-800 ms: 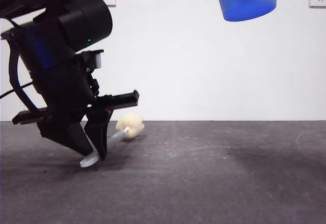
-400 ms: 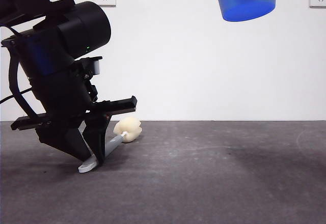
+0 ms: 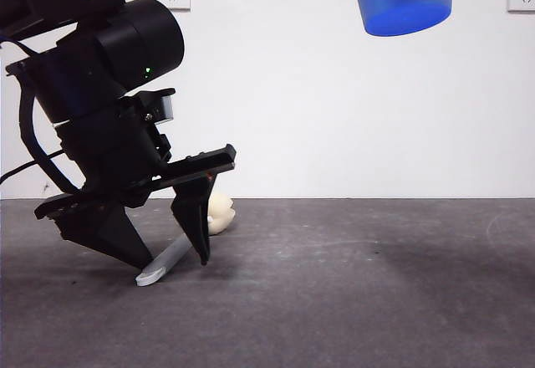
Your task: Pick up the cup brush,pick up the cup,insert the brush into the cup,clean the cup,put the cup brush back,put the cup back to the fixed position on the table
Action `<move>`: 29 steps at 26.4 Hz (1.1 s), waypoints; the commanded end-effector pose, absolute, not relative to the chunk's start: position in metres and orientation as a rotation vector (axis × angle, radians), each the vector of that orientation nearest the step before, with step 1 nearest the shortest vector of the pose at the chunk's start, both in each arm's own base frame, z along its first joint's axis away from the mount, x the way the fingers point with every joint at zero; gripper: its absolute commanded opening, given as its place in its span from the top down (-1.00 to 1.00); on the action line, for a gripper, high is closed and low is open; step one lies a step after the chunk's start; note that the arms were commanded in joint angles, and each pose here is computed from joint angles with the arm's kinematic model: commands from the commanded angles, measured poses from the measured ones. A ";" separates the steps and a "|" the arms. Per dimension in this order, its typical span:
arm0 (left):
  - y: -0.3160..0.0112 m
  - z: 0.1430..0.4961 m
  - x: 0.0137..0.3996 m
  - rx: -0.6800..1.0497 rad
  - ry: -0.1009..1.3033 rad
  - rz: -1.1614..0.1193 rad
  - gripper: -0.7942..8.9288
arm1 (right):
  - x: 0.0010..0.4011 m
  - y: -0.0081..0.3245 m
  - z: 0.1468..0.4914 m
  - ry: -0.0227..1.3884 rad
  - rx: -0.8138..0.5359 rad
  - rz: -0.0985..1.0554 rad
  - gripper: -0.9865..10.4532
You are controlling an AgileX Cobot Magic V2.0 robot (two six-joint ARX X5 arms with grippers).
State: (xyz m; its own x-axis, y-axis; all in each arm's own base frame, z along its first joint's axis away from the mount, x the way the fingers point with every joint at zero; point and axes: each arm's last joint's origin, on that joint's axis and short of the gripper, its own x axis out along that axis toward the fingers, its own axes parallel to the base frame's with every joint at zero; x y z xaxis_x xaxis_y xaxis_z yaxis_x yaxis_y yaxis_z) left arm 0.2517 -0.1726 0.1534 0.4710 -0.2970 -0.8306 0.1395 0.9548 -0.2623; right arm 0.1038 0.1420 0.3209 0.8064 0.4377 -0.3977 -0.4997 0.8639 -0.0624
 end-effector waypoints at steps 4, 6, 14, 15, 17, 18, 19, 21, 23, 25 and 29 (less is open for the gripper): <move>-0.167 0.154 0.244 -0.141 1.096 -0.252 0.18 | 0.114 0.151 0.316 0.381 -0.145 0.482 0.86; -0.165 0.161 0.241 -0.144 1.082 -0.260 0.18 | 0.121 0.155 0.308 0.380 -0.140 0.466 0.86; -0.152 0.202 0.220 -0.089 1.034 -0.350 0.19 | 0.159 0.158 0.259 0.388 -0.089 0.392 0.86; -0.150 0.207 0.217 -0.081 1.023 -0.360 0.19 | 0.164 0.157 0.253 0.389 -0.077 0.395 0.86; -0.146 0.219 0.209 -0.066 0.993 -0.385 0.19 | 0.176 0.154 0.239 0.407 -0.062 0.393 0.86; -0.143 0.225 0.205 -0.062 0.977 -0.396 0.19 | 0.181 0.152 0.232 0.414 -0.058 0.386 0.86; -0.141 0.231 0.201 -0.059 0.961 -0.407 0.19 | 0.185 0.151 0.226 0.419 -0.057 0.371 0.86; -0.137 0.241 0.194 -0.067 0.933 -0.418 0.19 | 0.194 0.149 0.215 0.426 -0.054 0.361 0.86; -0.133 0.250 0.187 -0.068 0.901 -0.435 0.19 | 0.207 0.147 0.205 0.425 -0.034 0.371 0.86; -0.127 0.260 0.179 -0.064 0.867 -0.451 0.19 | 0.222 0.147 0.194 0.405 -0.028 0.367 0.86; -0.121 0.266 0.171 -0.041 0.857 -0.459 0.19 | 0.249 0.142 0.162 0.419 -0.044 0.351 0.86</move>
